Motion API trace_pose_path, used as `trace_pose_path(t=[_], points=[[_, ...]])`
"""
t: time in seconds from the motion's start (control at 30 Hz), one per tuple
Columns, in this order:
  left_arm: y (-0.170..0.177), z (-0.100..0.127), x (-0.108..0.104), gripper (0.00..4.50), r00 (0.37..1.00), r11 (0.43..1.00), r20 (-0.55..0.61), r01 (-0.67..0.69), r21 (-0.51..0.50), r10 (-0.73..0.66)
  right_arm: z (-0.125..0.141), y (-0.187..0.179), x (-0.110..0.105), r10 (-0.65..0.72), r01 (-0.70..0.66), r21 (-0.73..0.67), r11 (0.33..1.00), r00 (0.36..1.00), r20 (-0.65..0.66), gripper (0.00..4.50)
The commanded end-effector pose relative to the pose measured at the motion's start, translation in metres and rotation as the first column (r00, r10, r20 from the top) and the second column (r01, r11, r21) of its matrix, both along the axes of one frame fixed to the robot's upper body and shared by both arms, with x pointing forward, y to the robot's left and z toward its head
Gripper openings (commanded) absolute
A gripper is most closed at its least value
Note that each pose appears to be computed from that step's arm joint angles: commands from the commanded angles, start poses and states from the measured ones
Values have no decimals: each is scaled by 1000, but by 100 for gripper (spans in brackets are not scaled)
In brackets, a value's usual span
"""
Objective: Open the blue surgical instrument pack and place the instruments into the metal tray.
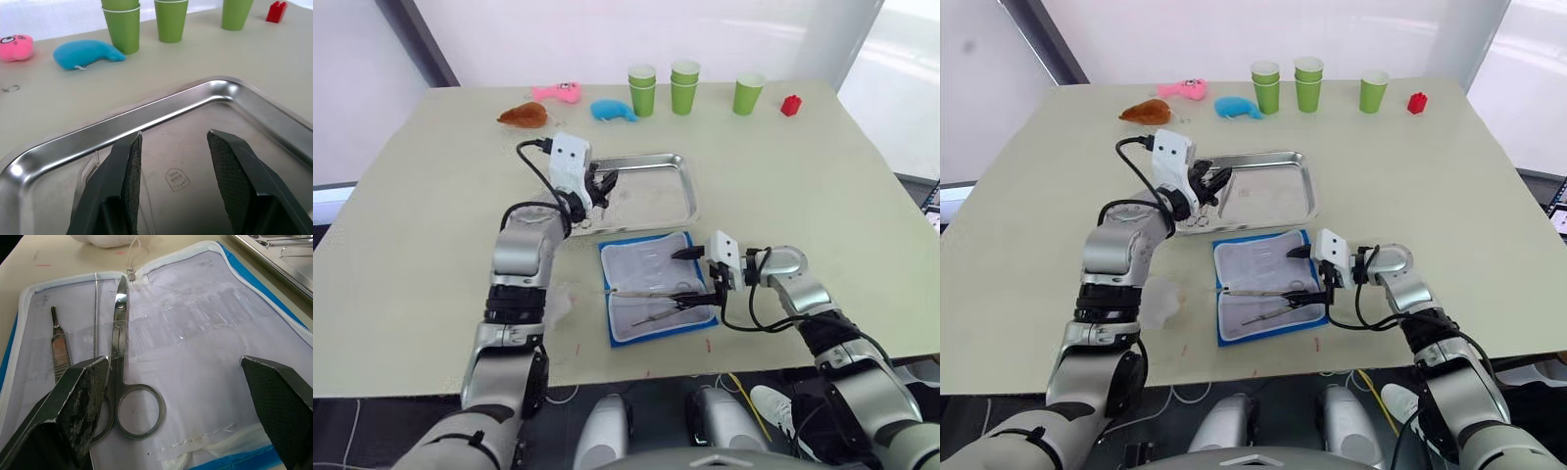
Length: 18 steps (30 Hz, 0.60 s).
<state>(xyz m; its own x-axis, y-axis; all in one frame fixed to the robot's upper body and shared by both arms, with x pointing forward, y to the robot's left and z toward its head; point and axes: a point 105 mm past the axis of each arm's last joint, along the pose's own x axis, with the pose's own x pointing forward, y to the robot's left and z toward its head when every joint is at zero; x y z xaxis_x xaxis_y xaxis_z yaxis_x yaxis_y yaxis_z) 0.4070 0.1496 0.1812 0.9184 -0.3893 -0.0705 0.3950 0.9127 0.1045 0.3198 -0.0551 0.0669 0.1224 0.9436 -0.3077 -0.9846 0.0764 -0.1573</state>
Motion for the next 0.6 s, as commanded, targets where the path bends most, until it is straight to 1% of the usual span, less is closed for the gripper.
trace_pose_path(t=[0.03,0.1,0.2,0.3,0.43,0.47,0.53,0.6], points=[[-7,21,-37,223,960,969,130,247,15,-247,-16,-14,-4,-57,55,-52,997,997,-43,450],[-2,19,-55,223,939,947,123,321,16,-320,-10,-16,-3,-65,64,-33,997,997,-29,450],[7,17,-71,223,920,927,117,372,47,-375,-5,-19,-4,-67,67,-29,997,998,-19,450],[5,17,-90,223,873,880,113,472,54,-475,-3,-21,-6,-68,67,-25,997,998,-16,450],[-2,15,-122,223,768,772,82,632,64,-636,-4,-23,-7,-68,68,-29,997,997,-20,450],[-1,15,-135,223,723,725,54,685,62,-688,-5,-24,-8,-70,69,-32,997,997,-23,450],[0,13,-153,223,653,652,4,756,51,-757,-7,-25,-8,-72,71,-36,997,997,-28,450],[2,9,-166,223,599,597,-44,801,50,-800,-9,-26,-9,-71,69,-39,997,997,-33,450]])
